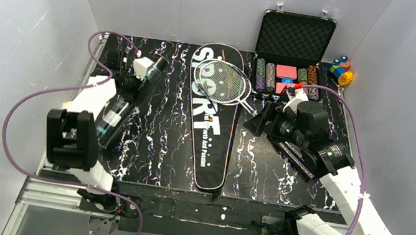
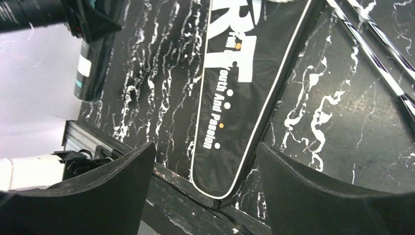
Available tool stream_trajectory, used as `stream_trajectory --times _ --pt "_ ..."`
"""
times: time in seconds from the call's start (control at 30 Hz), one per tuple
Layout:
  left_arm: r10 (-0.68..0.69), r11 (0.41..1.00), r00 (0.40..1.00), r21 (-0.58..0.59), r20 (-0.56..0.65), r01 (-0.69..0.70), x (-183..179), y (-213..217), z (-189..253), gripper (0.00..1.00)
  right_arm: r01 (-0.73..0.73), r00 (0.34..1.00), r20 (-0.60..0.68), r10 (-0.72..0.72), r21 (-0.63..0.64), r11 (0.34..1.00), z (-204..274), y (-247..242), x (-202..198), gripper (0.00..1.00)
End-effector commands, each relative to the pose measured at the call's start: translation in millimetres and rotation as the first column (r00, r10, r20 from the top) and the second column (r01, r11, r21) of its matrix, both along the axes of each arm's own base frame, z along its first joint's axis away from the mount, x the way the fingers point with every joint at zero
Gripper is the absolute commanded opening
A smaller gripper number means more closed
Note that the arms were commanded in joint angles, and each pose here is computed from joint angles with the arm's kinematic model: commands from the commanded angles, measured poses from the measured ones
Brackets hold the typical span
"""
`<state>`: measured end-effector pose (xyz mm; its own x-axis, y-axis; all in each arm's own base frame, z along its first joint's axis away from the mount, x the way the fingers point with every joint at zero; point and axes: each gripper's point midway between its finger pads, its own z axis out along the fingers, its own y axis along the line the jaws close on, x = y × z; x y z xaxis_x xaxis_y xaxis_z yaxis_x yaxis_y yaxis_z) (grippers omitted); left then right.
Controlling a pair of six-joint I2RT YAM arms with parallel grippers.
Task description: Pack up the badminton gear
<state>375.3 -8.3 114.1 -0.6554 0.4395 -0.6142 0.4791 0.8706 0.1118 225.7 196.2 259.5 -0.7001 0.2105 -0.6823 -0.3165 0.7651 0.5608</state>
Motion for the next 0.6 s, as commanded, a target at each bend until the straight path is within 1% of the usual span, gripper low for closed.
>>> stream_trajectory --times 0.0,0.17,0.3,0.37,0.43,0.47,0.53,0.57 --pt "0.133 0.991 0.991 0.021 -0.011 -0.133 36.8 28.0 -2.1 0.05 0.047 0.998 -0.039 -0.051 -0.077 0.996 -22.2 -11.7 6.4 0.84" --pt "0.190 0.981 0.980 0.057 -0.055 -0.187 58.8 48.6 -28.3 0.11 0.055 0.995 -0.073 -0.064 -0.115 0.992 -36.8 -15.2 8.2 0.85" --pt "0.202 0.978 0.977 0.068 -0.065 -0.197 67.6 52.4 -45.4 0.16 0.055 0.993 -0.098 -0.069 -0.132 0.990 -45.7 -15.1 10.9 0.85" --pt "0.210 0.976 0.975 0.070 -0.073 -0.205 69.7 53.2 -52.9 0.21 0.055 0.990 -0.120 -0.073 -0.142 0.988 -53.5 -14.0 13.4 0.85" --pt "0.218 0.975 0.972 0.065 -0.089 -0.212 68.9 52.6 -59.8 0.28 0.051 0.987 -0.144 -0.073 -0.151 0.987 -62.1 -11.4 16.5 0.86" --pt "0.220 0.975 0.971 0.062 -0.094 -0.215 68.4 51.8 -62.0 0.35 0.049 0.985 -0.157 -0.075 -0.158 0.986 -66.5 -10.3 18.5 0.86" --pt "0.220 0.975 0.971 0.056 -0.094 -0.216 66.0 50.8 -63.5 0.53 0.052 0.983 -0.167 -0.082 -0.181 0.982 -71.5 -9.3 25.1 0.87" --pt "0.216 0.976 0.972 0.051 -0.090 -0.212 64.5 49.4 -62.6 0.57 0.056 0.982 -0.164 -0.089 -0.194 0.979 -71.7 -9.5 29.3 0.87"
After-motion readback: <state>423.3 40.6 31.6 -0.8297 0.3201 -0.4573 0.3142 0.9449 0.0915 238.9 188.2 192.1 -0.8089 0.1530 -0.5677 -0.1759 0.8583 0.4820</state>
